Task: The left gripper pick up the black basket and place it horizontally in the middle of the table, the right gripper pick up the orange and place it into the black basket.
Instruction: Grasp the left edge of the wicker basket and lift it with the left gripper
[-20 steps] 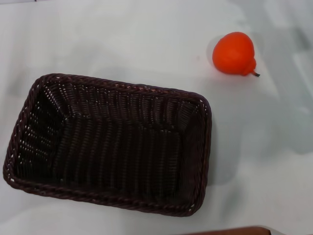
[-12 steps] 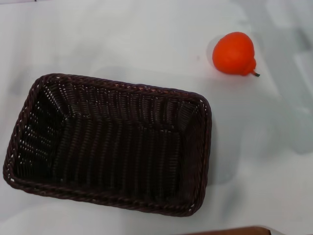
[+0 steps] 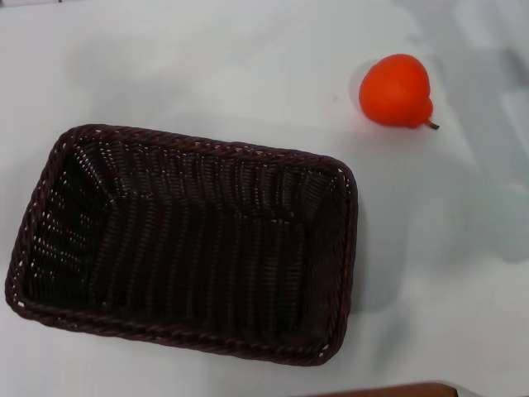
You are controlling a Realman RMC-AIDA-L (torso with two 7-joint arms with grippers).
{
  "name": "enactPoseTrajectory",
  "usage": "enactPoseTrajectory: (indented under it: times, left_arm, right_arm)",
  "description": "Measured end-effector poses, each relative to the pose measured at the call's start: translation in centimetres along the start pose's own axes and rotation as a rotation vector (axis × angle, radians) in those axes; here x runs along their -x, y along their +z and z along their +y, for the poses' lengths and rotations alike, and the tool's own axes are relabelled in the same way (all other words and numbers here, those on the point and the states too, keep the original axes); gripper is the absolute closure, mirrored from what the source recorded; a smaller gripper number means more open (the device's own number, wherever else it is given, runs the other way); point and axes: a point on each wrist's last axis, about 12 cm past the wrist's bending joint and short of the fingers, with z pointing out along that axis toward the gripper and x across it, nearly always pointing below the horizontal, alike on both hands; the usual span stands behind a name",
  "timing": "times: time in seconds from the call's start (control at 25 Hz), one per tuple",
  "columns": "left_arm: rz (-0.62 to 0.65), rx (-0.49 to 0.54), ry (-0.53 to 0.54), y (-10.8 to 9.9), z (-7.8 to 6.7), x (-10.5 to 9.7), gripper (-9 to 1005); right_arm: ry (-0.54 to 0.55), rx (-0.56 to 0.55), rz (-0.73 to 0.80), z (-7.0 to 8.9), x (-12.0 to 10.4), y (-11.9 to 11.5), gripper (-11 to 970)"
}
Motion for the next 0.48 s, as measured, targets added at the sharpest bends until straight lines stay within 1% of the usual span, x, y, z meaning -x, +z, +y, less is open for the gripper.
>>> enactPoseTrajectory:
  times: [0.04, 0.12, 0.2, 0.28, 0.36, 0.48]
  left_arm:
    - [0.076, 0.001, -0.015, -0.2, -0.3, 0.7, 149]
    - [0.162, 0.011, -0.019, -0.6, -1.0, 1.7, 150]
    - [0.267, 0.049, -0.020, -1.1, -2.2, 3.0, 151]
    - [0.351, 0.113, -0.021, -1.4, -3.1, 4.0, 160]
    - [0.422, 0.191, -0.048, -1.6, -3.7, 4.6, 177]
    - [0.516, 0.291, -0.086, -1.3, -4.4, 5.1, 192]
  right_arm:
    - [0.000, 0.001, -0.001, 0.0, 0.0, 0.0, 101]
    - [0.001, 0.001, -0.002, 0.0, 0.0, 0.0, 101]
    - [0.002, 0.001, -0.004, 0.0, 0.1, 0.1, 102]
    - [0.002, 0.002, -0.007, -0.1, 0.1, 0.2, 102]
    - [0.003, 0.005, -0.011, 0.0, 0.2, 0.2, 102]
    - [0.003, 0.006, -0.012, 0.0, 0.2, 0.2, 102]
